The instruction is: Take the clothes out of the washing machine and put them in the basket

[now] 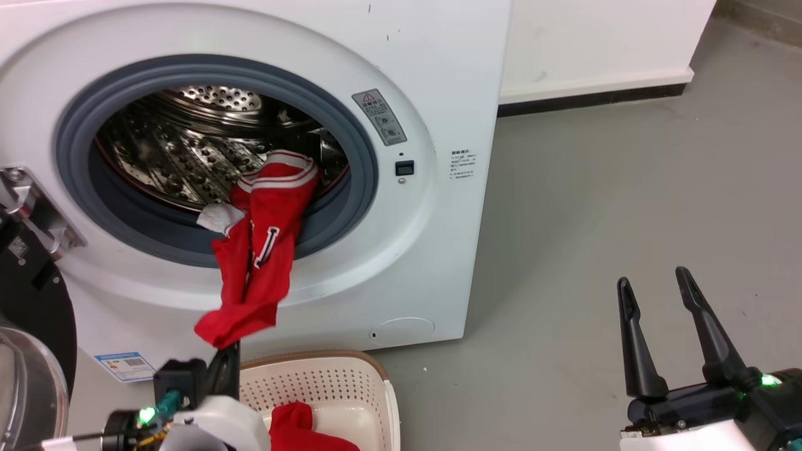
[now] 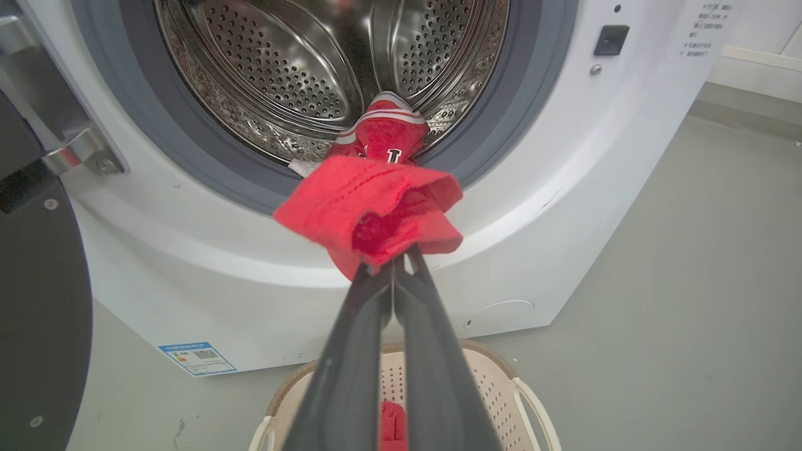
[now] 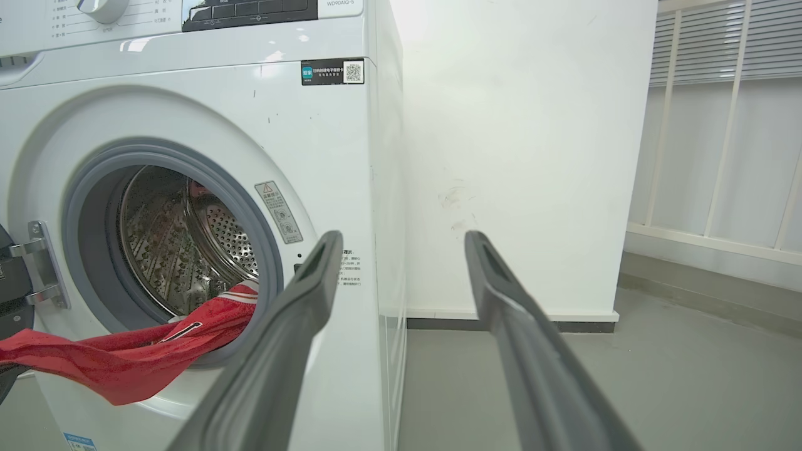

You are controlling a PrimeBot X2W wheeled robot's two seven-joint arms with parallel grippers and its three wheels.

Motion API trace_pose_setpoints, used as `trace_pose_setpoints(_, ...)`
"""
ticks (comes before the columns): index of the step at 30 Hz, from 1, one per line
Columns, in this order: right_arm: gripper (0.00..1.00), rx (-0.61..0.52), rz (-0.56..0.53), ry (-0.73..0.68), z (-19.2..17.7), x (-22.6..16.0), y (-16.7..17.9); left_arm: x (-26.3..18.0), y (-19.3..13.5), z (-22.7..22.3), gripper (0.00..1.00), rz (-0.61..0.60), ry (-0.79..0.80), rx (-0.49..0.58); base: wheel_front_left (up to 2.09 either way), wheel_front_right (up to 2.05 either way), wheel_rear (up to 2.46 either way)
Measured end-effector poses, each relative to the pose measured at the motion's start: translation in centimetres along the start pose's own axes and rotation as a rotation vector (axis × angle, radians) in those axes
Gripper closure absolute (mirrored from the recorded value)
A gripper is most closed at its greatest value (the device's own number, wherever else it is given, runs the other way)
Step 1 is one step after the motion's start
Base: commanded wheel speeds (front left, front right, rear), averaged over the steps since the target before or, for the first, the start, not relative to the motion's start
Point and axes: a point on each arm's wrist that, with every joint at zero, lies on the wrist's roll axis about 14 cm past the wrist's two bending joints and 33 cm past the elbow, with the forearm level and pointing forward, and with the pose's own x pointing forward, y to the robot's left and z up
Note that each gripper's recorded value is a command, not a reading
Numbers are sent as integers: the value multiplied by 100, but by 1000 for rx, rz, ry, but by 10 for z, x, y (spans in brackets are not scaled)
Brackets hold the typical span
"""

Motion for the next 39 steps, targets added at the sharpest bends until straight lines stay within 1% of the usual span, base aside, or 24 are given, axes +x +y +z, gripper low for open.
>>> trace_pose_setpoints(10,0,5,9,-16,6,-5,4,-31,0,-38,100,31,99,-36,0,0,0)
trace_pose_setpoints(18,0,4,-2,4,1,-7,1,-37,-1,-73,100,39,208,-52,0,0,0)
trace_pose_setpoints(22,0,-2,-12,16,-4,-2,-2,-31,-1,-91,100,35,269,-61,0,0,0)
trace_pose_setpoints(27,0,-10,-11,26,-12,16,-5,-9,-2,-110,100,27,336,-66,0,0,0)
trace_pose_setpoints(33,0,-16,-20,56,-31,37,-12,3,0,-155,100,22,483,-74,0,0,0)
trace_pose_setpoints(39,0,-22,-38,100,-53,50,-21,2,3,-202,100,10,647,-65,0,0,0)
